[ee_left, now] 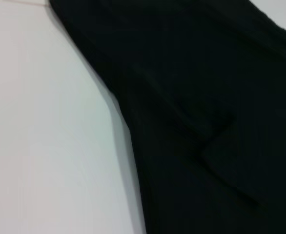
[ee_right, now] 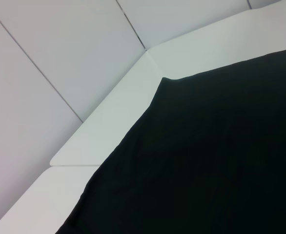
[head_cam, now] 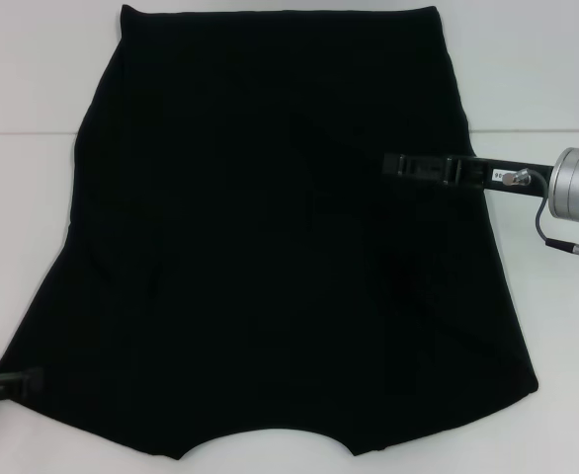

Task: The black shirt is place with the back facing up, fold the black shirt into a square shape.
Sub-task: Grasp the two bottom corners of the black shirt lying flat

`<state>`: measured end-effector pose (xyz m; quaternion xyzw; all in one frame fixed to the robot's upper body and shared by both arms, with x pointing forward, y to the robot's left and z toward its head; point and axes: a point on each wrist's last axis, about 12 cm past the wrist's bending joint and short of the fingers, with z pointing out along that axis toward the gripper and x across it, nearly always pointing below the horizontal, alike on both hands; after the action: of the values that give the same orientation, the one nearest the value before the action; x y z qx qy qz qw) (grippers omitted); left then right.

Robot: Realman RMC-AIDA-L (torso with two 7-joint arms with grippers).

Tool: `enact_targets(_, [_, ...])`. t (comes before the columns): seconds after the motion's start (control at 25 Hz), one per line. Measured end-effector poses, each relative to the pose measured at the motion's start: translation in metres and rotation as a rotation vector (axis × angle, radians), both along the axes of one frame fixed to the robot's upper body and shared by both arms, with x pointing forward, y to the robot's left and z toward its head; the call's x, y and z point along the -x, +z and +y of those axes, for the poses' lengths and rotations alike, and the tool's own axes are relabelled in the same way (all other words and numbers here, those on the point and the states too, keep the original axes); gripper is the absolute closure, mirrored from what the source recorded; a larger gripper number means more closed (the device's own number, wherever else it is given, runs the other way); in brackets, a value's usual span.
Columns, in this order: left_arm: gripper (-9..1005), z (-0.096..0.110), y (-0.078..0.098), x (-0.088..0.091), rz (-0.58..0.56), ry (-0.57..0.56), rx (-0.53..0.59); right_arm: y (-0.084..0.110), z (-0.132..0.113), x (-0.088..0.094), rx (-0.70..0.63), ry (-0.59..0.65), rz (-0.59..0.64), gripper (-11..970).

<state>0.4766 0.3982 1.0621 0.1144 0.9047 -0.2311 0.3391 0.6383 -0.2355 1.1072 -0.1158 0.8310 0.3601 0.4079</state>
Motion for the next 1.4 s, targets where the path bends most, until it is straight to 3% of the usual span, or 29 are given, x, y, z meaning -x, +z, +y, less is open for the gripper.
enact_targets(0.64, [60, -0.016, 0.008, -0.006, 0.001, -0.129, 0.040, 0.002, 0.001, -0.001, -0.009, 0.004, -0.003, 60])
enact_targets(1.28, [95, -0.016, 0.007, -0.014, -0.009, -0.125, -0.015, 0.004, 0.000, -0.001, -0.009, 0.005, -0.010, 60])
enact_targets(1.4, [294, -0.015, 0.006, -0.014, -0.005, -0.125, -0.029, 0.004, 0.000, -0.001, -0.010, 0.004, -0.011, 60])
